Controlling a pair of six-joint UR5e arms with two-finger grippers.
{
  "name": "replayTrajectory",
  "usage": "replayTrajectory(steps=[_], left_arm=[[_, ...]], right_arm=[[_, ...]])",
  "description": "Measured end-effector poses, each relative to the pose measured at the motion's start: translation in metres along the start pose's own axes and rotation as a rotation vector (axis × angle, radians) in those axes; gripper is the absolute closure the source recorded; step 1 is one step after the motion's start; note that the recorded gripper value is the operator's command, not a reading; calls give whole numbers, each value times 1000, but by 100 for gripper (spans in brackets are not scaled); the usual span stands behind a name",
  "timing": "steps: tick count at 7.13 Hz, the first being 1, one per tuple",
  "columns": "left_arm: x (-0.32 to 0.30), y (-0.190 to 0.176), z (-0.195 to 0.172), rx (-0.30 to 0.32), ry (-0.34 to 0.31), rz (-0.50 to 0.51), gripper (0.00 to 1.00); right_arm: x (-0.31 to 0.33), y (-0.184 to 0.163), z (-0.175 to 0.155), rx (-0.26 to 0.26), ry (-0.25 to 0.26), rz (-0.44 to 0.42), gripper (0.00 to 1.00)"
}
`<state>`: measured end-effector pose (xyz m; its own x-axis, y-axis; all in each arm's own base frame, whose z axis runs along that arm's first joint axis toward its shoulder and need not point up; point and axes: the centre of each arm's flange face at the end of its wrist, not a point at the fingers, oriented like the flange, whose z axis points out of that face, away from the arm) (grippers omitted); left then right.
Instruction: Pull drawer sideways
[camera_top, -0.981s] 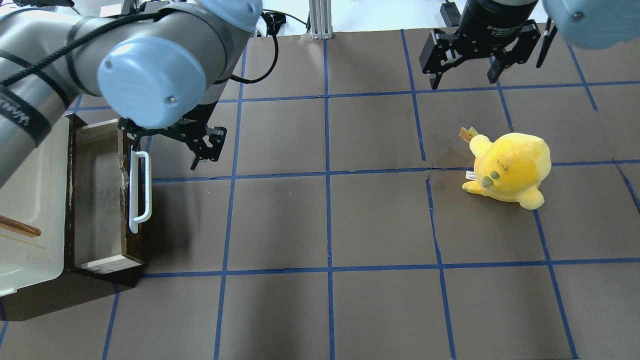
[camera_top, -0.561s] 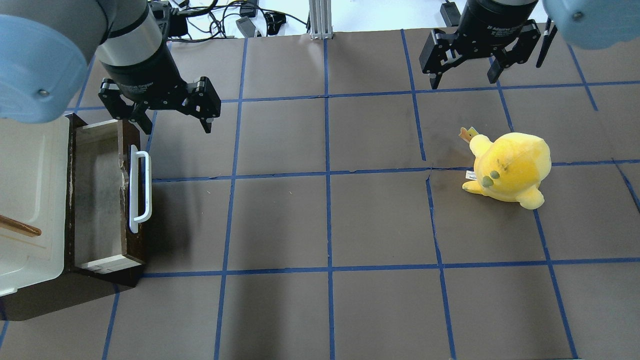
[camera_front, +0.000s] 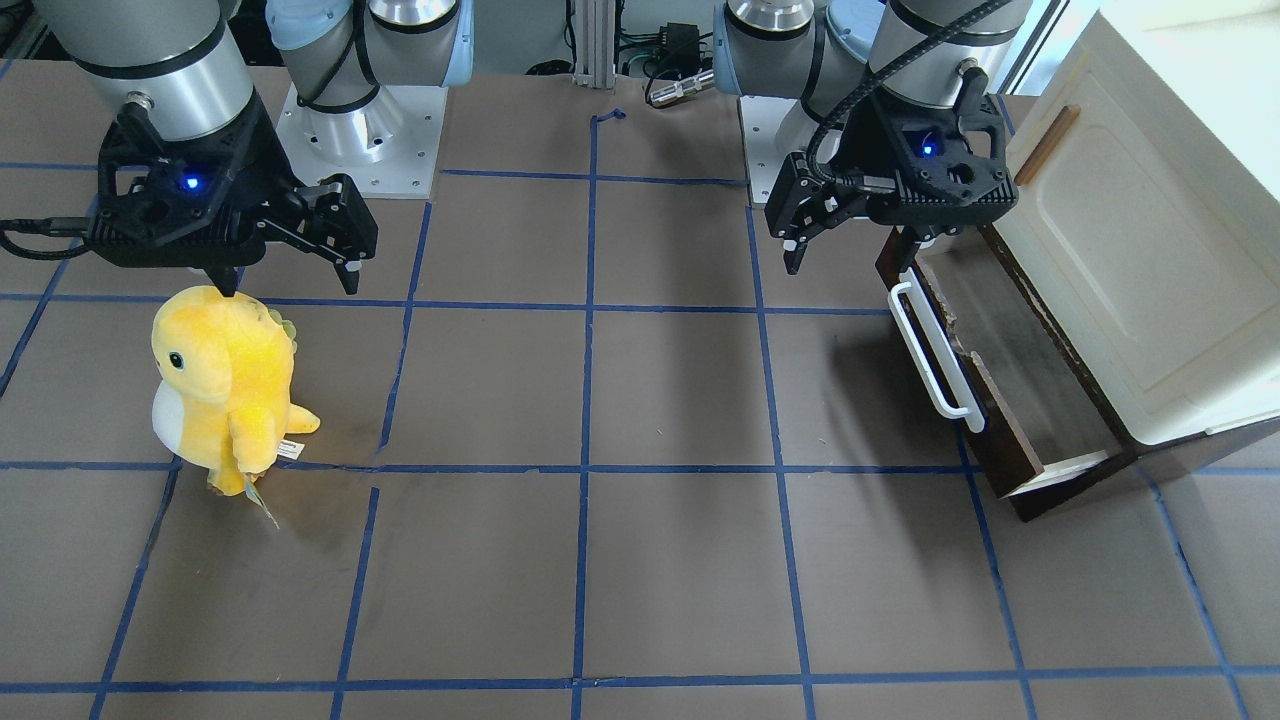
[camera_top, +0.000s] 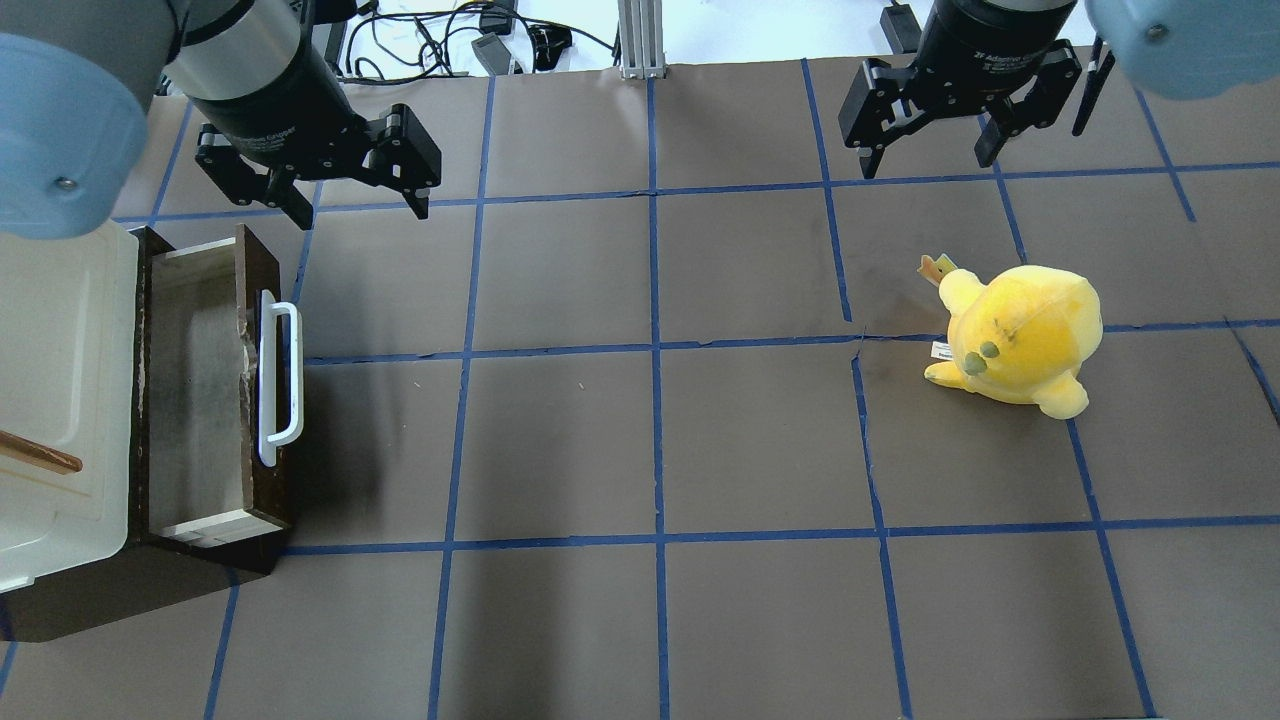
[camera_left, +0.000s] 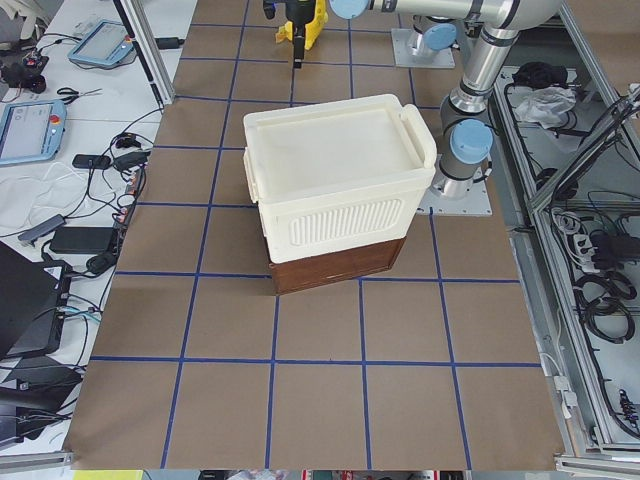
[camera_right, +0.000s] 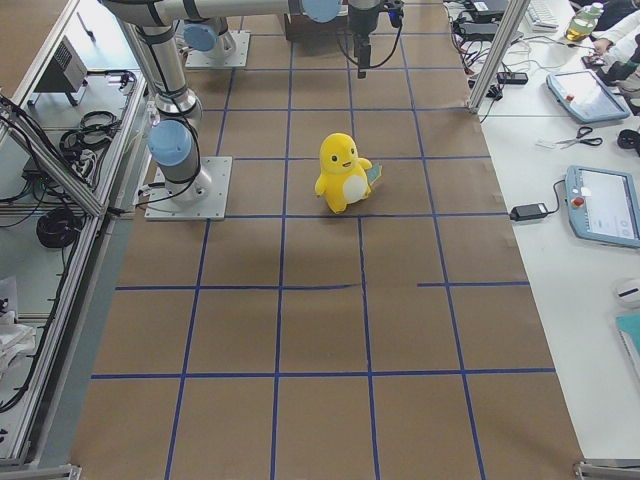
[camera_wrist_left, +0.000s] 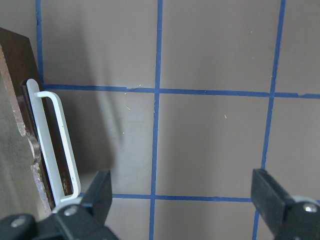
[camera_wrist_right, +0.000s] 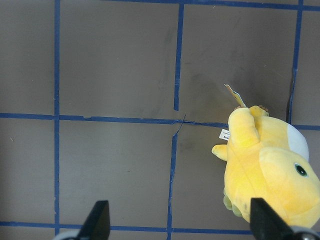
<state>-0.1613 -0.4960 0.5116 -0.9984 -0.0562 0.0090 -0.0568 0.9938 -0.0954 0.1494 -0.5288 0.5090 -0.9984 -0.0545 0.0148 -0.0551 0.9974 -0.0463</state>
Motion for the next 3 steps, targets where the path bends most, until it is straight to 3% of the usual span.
replayTrajectory(steps=[3], left_arm=[[-1,2,0,-1,-3,7,0]], right_arm=[[0,0,0,0,0,0,0]])
